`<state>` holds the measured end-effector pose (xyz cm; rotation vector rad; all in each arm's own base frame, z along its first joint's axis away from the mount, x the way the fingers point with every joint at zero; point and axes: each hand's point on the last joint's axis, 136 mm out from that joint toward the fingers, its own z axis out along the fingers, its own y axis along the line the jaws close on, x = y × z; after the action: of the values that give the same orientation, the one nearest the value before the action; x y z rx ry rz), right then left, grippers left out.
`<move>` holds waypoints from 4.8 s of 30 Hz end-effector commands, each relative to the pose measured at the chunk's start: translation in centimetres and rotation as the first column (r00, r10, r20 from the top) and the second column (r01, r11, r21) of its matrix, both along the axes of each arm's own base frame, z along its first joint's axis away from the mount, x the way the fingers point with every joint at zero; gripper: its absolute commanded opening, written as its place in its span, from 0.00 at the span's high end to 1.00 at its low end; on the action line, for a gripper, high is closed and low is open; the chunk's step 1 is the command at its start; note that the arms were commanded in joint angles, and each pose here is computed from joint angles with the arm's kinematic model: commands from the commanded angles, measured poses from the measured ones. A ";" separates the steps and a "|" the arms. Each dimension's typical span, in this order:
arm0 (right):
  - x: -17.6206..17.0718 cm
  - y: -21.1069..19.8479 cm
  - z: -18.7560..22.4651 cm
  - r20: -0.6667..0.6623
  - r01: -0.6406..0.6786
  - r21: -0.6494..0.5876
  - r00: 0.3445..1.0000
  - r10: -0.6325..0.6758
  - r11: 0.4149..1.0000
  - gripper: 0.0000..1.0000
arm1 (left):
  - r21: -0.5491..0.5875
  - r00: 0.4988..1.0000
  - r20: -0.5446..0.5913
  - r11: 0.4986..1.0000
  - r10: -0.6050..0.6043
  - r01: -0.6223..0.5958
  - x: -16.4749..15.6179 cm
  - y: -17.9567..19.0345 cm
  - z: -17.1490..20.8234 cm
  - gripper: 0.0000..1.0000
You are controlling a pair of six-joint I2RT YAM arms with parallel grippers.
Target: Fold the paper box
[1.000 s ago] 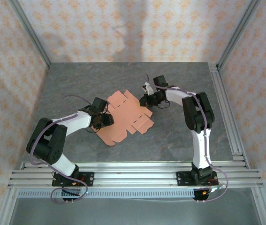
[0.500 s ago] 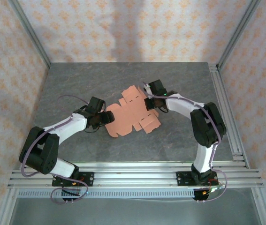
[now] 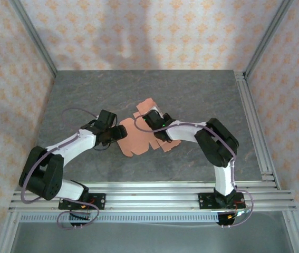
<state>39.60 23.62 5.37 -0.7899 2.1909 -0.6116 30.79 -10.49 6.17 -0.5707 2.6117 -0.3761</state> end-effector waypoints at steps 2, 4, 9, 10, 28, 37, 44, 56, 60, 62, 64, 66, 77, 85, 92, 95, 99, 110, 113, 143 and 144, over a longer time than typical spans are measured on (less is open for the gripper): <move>1.0 -0.7 1.3 0.084 0.062 -0.057 0.995 -0.057 0.996 1.00 | 0.026 0.995 0.067 0.996 0.078 -0.080 -0.1 2.0 1.1 0.23; 0.8 -0.1 1.3 0.055 0.051 0.024 0.997 -0.052 0.998 1.00 | 0.037 0.996 0.053 0.997 0.070 -0.072 -0.4 2.2 0.9 0.22; 0.6 1.1 2.1 -0.046 0.038 0.250 0.999 -0.027 0.967 1.00 | 0.030 0.998 0.033 0.998 0.060 -0.061 -0.6 2.0 0.3 0.21; 0.7 0.9 2.4 -0.052 0.047 0.280 0.998 -0.034 0.959 1.00 | 0.026 0.998 0.032 0.998 0.060 -0.061 -0.5 1.9 0.2 0.21; 1.0 -0.1 0.9 0.036 0.027 -0.004 0.999 -0.027 1.000 0.99 | 0.011 0.999 0.015 0.999 0.045 -0.045 0.0 1.3 -0.4 0.20; 0.8 0.3 2.1 -0.035 0.037 0.232 0.999 -0.029 0.972 0.96 | 0.025 0.999 0.001 0.999 0.032 -0.032 -0.2 1.4 -0.6 0.20; 0.8 -0.1 2.2 -0.079 0.045 0.312 0.997 -0.021 0.949 0.91 | 0.016 1.000 0.006 1.000 0.025 -0.025 0.1 1.1 -0.3 0.20; 1.2 -0.7 1.9 0.044 0.055 0.034 0.997 -0.056 0.998 0.94 | 0.014 1.000 0.004 1.000 0.025 -0.025 0.1 1.1 -0.2 0.19; 0.7 -0.1 2.5 -0.029 0.056 0.228 0.998 -0.051 0.972 0.88 | 0.009 1.000 -0.001 1.000 0.017 -0.017 0.1 0.9 -0.1 0.19; 0.3 0.4 2.7 -0.079 0.056 0.324 0.996 -0.032 0.944 0.77 | -0.008 1.000 0.001 1.000 0.015 -0.015 0.2 0.6 -0.1 0.19; 0.1 0.6 2.9 -0.103 0.064 0.396 0.994 -0.025 0.916 0.64 | -0.017 1.000 -0.001 1.000 0.011 -0.011 0.4 0.3 0.0 0.19; 0.1 0.5 3.3 -0.112 0.079 0.446 0.993 -0.032 0.891 0.55 | -0.020 1.000 -0.006 1.000 0.008 -0.009 0.4 0.2 -0.1 0.18; 0.4 0.4 1.5 -0.304 0.181 0.627 0.952 0.024 0.758 0.35 | -0.026 1.000 -0.010 1.000 -0.001 0.001 0.5 0.0 0.0 0.18; 0.4 0.4 -0.8 -0.363 0.210 0.594 0.931 0.025 0.777 0.45 | -0.028 1.000 -0.022 1.000 -0.006 0.005 0.4 -0.1 -0.3 0.17; 1.0 -0.7 -1.4 -0.356 0.210 0.524 0.935 -0.012 0.826 0.74 | -0.024 1.000 -0.026 1.000 -0.006 0.005 0.3 0.0 -0.4 0.17; 1.1 -1.1 -1.1 -0.343 0.202 0.505 0.939 -0.020 0.839 0.87 | -0.022 1.000 -0.026 1.000 -0.004 0.003 0.4 0.0 -0.4 0.17; 1.0 -1.7 -0.6 -0.328 0.196 0.474 0.944 -0.034 0.858 0.75 | -0.026 1.000 -0.021 1.000 -0.006 0.005 0.5 -0.1 -0.3 0.17; 0.5 -2.0 -0.5 -0.305 0.172 0.411 0.951 -0.043 0.895 1.00 | -0.031 1.000 -0.023 0.999 -0.011 0.010 0.6 -0.3 -0.3 0.17; 0.6 -2.7 -0.5 -0.258 0.158 0.275 0.962 -0.085 0.948 1.00 | -0.028 1.000 -0.025 1.000 -0.011 0.010 0.5 -0.3 -0.4 0.17; 1.2 -2.5 1.3 -0.316 0.244 0.509 0.945 -0.084 0.825 0.71 | -0.005 1.000 0.011 1.000 -0.026 0.026 1.2 -0.6 0.4 0.16; 1.2 -2.5 1.0 -0.323 0.245 0.506 0.943 -0.082 0.827 0.71 | -0.006 1.000 0.010 1.000 -0.027 0.027 1.2 -0.7 0.5 0.16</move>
<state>40.56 20.98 6.51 -0.4149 2.5328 0.0522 31.30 -11.09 5.94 -0.5627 2.6267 -0.4200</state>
